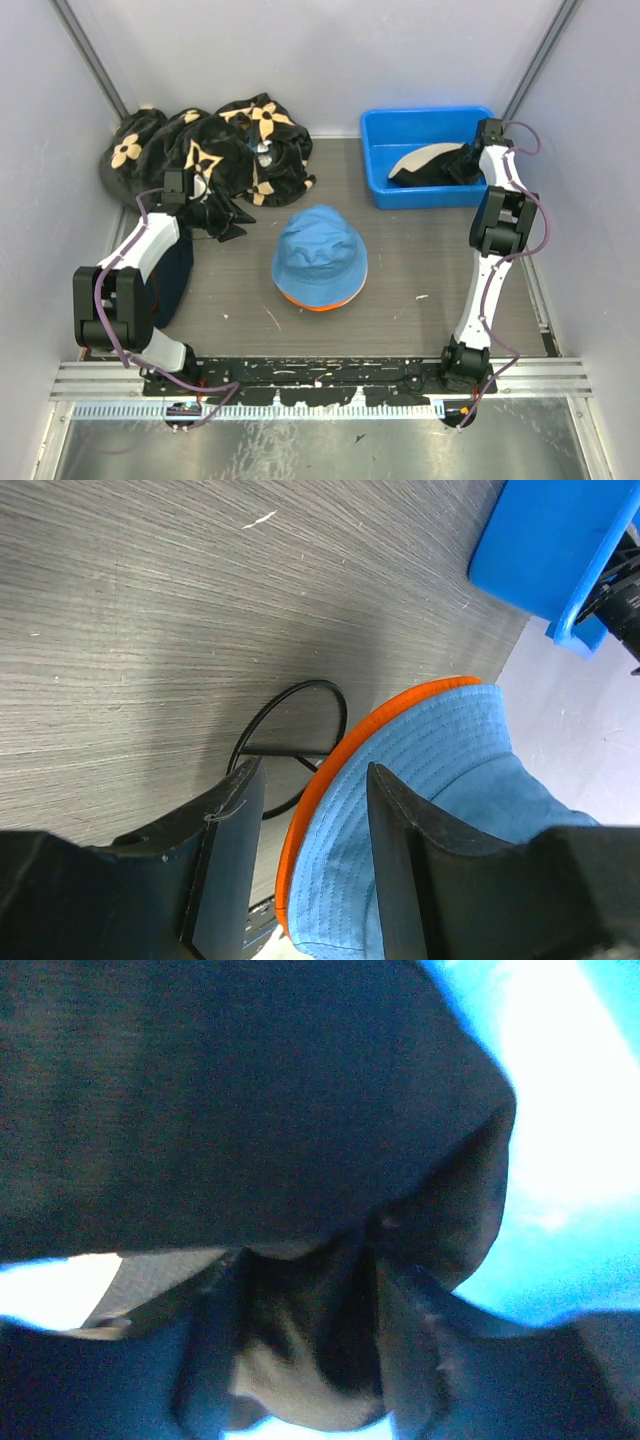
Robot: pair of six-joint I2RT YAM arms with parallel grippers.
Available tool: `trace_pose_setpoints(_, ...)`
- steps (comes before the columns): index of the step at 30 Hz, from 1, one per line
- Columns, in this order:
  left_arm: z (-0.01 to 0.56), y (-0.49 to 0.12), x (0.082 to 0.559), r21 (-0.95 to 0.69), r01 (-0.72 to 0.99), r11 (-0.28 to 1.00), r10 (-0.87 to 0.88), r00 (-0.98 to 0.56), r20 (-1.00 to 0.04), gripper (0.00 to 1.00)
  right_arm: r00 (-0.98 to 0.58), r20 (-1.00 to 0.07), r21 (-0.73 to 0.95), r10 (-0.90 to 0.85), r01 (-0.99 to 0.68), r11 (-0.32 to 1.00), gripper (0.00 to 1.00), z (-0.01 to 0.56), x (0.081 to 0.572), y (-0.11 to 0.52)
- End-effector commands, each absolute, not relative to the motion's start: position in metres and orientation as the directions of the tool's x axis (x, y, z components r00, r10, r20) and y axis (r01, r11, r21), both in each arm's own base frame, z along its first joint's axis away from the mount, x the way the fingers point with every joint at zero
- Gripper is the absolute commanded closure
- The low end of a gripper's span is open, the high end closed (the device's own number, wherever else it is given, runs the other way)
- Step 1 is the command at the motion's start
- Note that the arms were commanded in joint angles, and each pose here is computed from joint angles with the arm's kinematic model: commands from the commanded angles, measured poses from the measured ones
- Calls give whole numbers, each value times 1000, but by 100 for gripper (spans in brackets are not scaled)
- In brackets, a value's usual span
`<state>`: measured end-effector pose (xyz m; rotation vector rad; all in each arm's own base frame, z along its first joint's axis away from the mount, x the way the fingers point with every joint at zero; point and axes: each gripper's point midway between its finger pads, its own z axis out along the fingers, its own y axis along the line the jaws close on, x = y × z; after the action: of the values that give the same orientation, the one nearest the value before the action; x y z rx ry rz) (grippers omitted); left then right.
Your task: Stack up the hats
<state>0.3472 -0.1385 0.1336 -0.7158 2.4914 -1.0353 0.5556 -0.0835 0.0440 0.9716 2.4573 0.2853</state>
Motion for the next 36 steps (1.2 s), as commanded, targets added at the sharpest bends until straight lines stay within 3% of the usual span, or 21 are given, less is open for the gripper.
trace_pose_setpoints(1,139,-138,352,-739,-301,603,-568,-813,-133,48,-609,-368,429,703,560,709,66,68,570,-80)
trace_pose_setpoints(4,139,-138,353,-738,-301,605,-569,-811,-135,48,-584,-410,472,701,522,711,93,92,576,-78)
trace_pose_setpoints(6,139,-138,354,-738,-299,605,-569,-811,-137,48,-556,-456,518,695,469,715,99,119,583,-74)
trace_pose_setpoints(13,149,-138,365,-744,-266,613,-556,-815,-166,48,-460,-659,577,595,199,792,99,249,601,-64)
trace_pose_setpoints(19,171,-138,377,-752,-215,624,-543,-811,-219,48,-375,-755,552,538,81,830,96,325,585,-55)
trace_pose_setpoints(23,179,-140,379,-762,-191,619,-535,-812,-232,48,-357,-828,448,433,43,893,94,350,568,-47)
trace_pose_setpoints(31,197,-152,383,-767,-116,631,-485,-831,-273,48,-349,-930,169,114,-132,977,93,376,522,37)
trace_pose_setpoints(36,210,-160,381,-770,-76,634,-460,-837,-296,48,-355,-928,-123,-108,20,992,91,377,487,46)
